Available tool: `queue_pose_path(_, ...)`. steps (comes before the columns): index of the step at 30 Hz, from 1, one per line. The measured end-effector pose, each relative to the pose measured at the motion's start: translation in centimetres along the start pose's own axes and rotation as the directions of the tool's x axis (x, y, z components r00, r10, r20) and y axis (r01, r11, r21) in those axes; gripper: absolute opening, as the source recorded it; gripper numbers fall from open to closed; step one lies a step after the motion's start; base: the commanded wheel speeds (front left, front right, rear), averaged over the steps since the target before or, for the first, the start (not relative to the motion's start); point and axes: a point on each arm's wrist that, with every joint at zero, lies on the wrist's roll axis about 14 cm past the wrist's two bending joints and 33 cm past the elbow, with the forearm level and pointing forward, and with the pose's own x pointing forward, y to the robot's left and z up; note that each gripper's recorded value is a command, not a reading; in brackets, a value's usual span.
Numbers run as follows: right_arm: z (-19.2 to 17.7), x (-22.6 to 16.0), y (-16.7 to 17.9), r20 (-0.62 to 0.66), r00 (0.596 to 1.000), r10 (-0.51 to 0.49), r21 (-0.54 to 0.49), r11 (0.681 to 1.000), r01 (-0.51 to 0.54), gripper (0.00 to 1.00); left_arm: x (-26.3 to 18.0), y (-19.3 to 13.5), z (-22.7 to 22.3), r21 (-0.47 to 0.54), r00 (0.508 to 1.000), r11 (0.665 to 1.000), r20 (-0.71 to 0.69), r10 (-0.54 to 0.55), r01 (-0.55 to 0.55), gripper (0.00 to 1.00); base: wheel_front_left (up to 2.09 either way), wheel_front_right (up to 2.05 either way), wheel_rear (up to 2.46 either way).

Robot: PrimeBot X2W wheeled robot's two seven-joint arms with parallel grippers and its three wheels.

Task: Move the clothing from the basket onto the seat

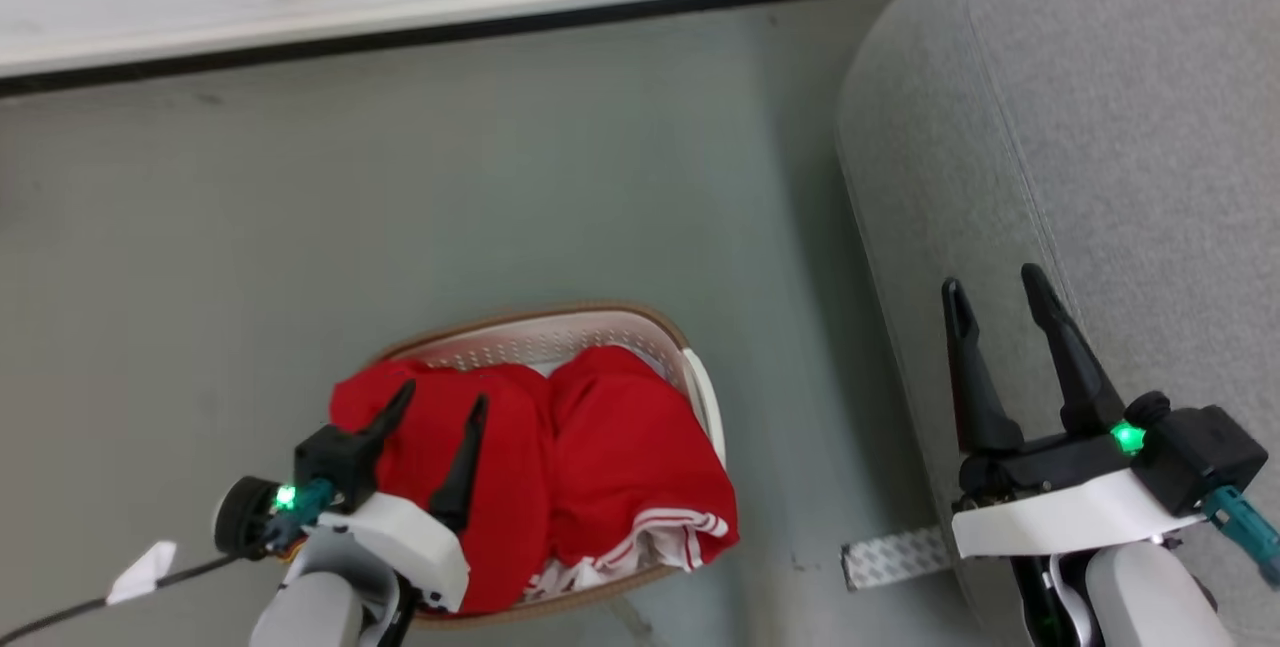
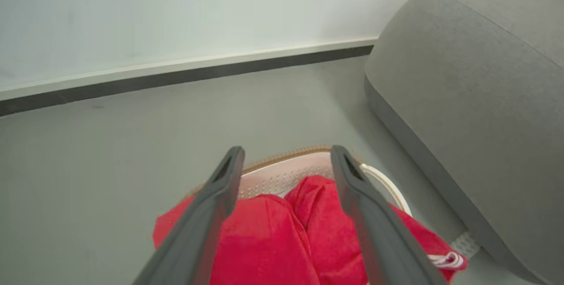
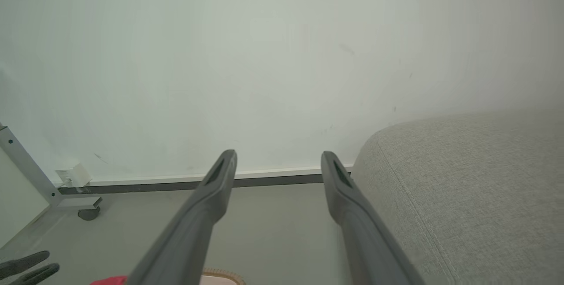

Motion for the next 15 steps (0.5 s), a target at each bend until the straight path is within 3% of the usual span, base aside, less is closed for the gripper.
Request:
queue_pose_path(7,-0.7,0.7,-2.3,-0.012,0.998,-0.057,-0.001,0.998,0.057,1.0,2.7,-1.2,-6.8,0.011,0.973,0.994,-0.206,-0.101,0.106,1.0,0.0,0.0,0.0)
queue_pose_path(15,-2.4,1.1,-4.9,-0.048,0.991,-0.126,0.017,0.992,0.127,1.0,4.4,-2.4,-14.4,0.012,0.869,0.977,-0.459,-0.186,0.215,1.0,0.0,0.0,0.0)
